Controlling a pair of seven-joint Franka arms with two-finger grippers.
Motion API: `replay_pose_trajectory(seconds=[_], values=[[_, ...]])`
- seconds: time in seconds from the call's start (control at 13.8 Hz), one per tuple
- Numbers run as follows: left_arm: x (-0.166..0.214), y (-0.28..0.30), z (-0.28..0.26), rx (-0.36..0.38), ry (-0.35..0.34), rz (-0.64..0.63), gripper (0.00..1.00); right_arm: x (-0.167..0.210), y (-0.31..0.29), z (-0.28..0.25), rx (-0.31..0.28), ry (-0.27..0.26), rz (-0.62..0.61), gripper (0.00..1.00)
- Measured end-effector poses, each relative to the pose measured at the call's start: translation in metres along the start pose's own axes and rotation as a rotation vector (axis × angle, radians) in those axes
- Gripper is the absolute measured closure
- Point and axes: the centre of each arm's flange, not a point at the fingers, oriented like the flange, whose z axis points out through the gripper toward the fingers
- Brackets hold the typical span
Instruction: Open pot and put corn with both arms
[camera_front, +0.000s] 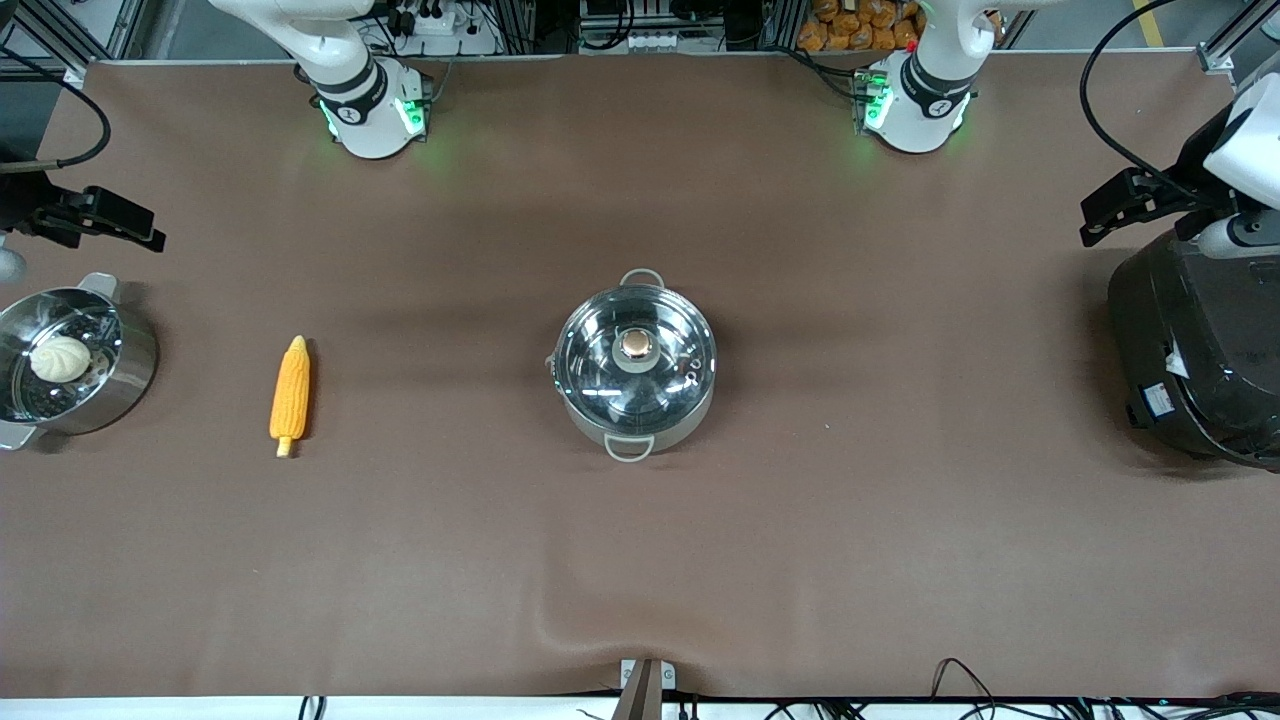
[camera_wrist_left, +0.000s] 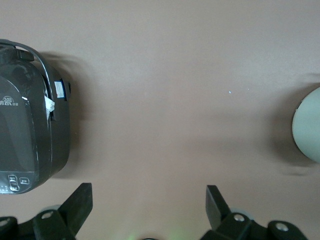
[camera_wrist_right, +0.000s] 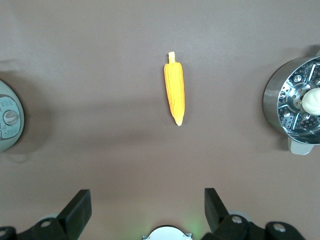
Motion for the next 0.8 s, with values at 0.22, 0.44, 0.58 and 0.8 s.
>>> replay_pose_trajectory(seconds=[0.22, 0.44, 0.58, 0.8], values=[[0.0, 0.0, -0.0001, 0.0, 0.0, 0.0, 0.0, 0.0, 0.0, 0.0001, 0.0, 0.0, 0.0, 0.0], [-0.0001, 0.0, -0.0001, 0.0, -0.001, 0.0, 0.0, -0.0001, 0.0, 0.0003, 0.0, -0.001, 0.0, 0.0], [-0.0001, 0.0, 0.0002, 0.0, -0.002, 0.0, 0.0, -0.0002, 0.0015, 0.0014, 0.0, -0.005, 0.003, 0.0], [0.0002, 0.0001, 0.0017, 0.001, -0.008, 0.0, 0.0, 0.0025, 0.0035, 0.003, 0.001, 0.002, 0.007, 0.0]])
